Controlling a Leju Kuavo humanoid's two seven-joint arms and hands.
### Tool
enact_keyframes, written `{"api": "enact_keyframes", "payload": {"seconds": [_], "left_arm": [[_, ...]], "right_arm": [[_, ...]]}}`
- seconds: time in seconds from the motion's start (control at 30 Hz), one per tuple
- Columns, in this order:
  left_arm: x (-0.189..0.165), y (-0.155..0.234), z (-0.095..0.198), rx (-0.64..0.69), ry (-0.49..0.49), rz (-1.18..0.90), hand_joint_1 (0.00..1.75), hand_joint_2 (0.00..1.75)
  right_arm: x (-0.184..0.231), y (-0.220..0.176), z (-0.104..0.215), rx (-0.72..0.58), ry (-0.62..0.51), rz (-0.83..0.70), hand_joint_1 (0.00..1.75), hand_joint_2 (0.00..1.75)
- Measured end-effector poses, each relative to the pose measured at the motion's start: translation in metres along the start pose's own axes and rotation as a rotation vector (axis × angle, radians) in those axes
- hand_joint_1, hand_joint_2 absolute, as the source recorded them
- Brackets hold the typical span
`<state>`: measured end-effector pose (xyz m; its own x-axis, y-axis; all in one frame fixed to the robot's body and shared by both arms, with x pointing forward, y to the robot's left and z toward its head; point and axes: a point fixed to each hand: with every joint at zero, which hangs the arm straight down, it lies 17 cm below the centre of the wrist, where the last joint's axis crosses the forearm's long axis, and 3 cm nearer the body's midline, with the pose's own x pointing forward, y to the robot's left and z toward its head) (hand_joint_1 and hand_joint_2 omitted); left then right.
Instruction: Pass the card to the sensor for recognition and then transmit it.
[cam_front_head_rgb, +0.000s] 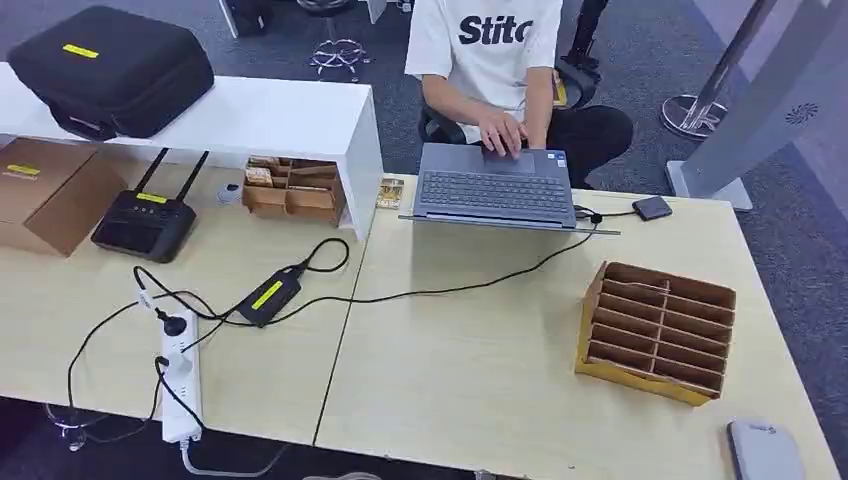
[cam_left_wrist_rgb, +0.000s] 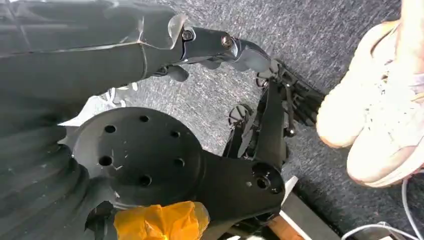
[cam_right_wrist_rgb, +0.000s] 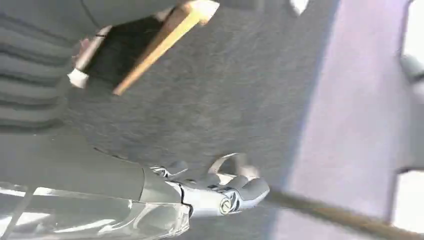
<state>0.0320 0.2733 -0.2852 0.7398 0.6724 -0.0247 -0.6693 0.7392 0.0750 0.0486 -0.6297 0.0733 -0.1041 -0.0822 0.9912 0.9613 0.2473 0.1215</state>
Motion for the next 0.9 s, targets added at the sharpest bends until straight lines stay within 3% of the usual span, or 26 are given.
{"api": "enact_keyframes", "payload": {"seconds": [0.1,0.17,0.2,0.3,0.37,0.43,0.47,0.57,0.63,0.7,0.8,0.9], "left_arm": [[-0.001,-0.002,0.0,0.001,-0.005,0.0,0.0,1.75],[-0.002,-0.004,0.0,0.003,-0.012,0.001,0.0,1.75],[-0.003,-0.005,0.0,0.003,-0.012,0.004,0.0,1.75],[-0.009,-0.01,0.001,0.005,-0.014,0.029,0.0,1.75],[-0.011,-0.018,0.002,-0.002,-0.023,0.048,0.0,1.75],[-0.01,-0.029,0.004,-0.018,-0.03,0.065,0.0,1.75],[-0.011,-0.033,0.005,-0.023,-0.028,0.069,0.0,1.75],[-0.016,-0.036,0.005,-0.027,-0.019,0.078,0.0,1.75],[-0.016,-0.038,0.005,-0.032,-0.017,0.084,0.0,1.75],[-0.017,-0.037,0.005,-0.031,-0.014,0.088,0.0,1.75],[-0.021,-0.035,0.005,-0.035,-0.007,0.088,0.0,1.75],[-0.019,-0.038,0.005,-0.054,-0.005,0.085,0.0,1.75]], "right_arm": [[0.072,0.016,0.001,0.087,-0.137,0.012,0.0,0.0],[0.131,0.018,0.007,0.055,-0.307,-0.005,0.0,0.0],[0.16,0.007,0.013,-0.002,-0.424,-0.034,0.0,1.75],[0.224,-0.038,0.058,-0.349,-0.839,-0.081,0.0,1.75],[0.232,-0.008,0.073,-0.44,-0.941,-0.091,0.0,1.75],[0.241,0.04,0.069,-0.32,-0.909,-0.14,0.0,1.75],[0.25,0.076,0.069,-0.185,-0.898,-0.148,0.0,1.75],[0.267,0.218,0.118,0.414,-0.952,-0.07,0.0,1.75],[0.266,0.274,0.162,0.716,-0.974,-0.073,0.0,1.75],[0.274,0.286,0.179,0.762,-1.006,-0.105,0.0,1.75],[0.277,0.309,0.188,0.673,-1.12,0.098,0.0,1.75],[0.266,0.368,0.216,0.808,-1.165,0.181,0.0,1.75]]}}
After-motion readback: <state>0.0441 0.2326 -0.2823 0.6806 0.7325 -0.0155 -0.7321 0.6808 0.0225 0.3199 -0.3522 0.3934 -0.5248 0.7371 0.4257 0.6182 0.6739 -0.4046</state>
